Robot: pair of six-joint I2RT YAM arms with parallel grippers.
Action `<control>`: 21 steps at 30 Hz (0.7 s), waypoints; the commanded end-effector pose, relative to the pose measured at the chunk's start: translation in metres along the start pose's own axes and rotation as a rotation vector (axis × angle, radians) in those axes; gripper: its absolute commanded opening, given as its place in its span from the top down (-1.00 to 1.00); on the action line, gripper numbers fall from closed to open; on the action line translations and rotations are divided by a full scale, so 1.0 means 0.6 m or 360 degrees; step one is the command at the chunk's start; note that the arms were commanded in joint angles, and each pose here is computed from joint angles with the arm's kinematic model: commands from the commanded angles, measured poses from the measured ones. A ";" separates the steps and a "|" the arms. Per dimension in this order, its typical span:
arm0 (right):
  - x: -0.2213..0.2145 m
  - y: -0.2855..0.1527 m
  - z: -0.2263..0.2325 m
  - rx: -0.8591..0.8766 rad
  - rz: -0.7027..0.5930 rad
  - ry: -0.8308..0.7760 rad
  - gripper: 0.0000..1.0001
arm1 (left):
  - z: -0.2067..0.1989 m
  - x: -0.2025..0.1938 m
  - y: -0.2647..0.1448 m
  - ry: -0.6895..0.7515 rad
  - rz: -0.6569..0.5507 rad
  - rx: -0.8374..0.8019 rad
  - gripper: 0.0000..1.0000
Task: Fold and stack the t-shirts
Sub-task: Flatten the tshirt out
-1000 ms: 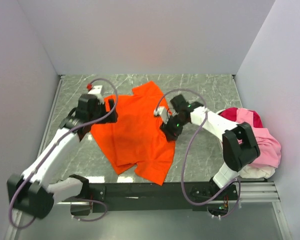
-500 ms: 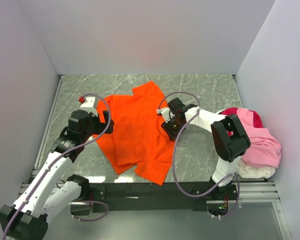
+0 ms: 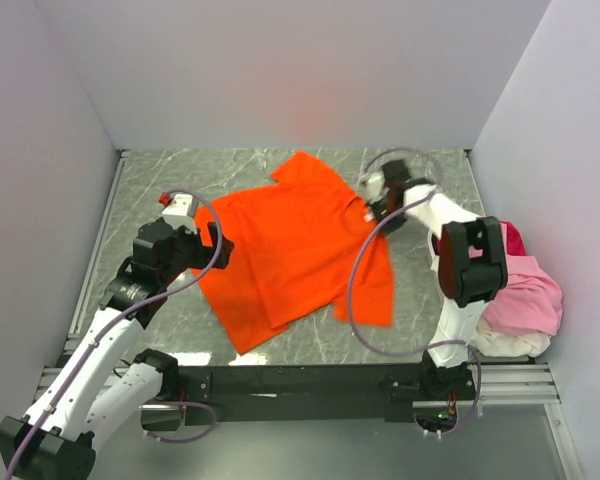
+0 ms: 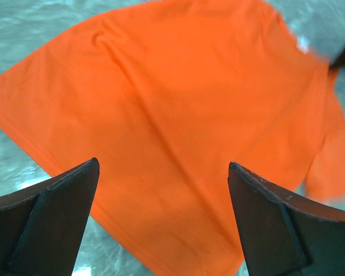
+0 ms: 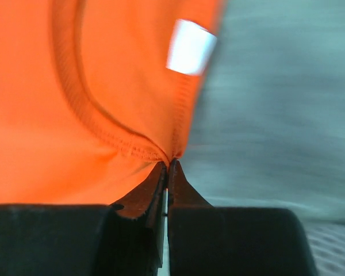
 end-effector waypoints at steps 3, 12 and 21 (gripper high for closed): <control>-0.020 -0.025 -0.156 -0.0227 0.0060 0.0129 0.26 | -0.052 -0.035 0.019 0.0033 0.0200 -0.0349 -0.97; 0.006 -0.060 -0.143 -0.0186 -0.0134 0.0079 -0.08 | -0.110 -0.191 0.052 0.0108 0.0897 -0.0271 -0.75; 0.037 -0.139 -0.031 0.0264 -0.0570 -0.0298 -0.08 | -0.149 -0.267 0.021 -0.0156 0.1062 -0.0138 -0.53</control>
Point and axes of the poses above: each gripper's point midway between its finger pads, its own y axis out along the fingers, its own z axis along the line the jaws close on, x = y × z, the point moved 2 cm from there along -y, back along the fingers, and after that the axes turned 14 degrees about -y, right-handed, at the moved point
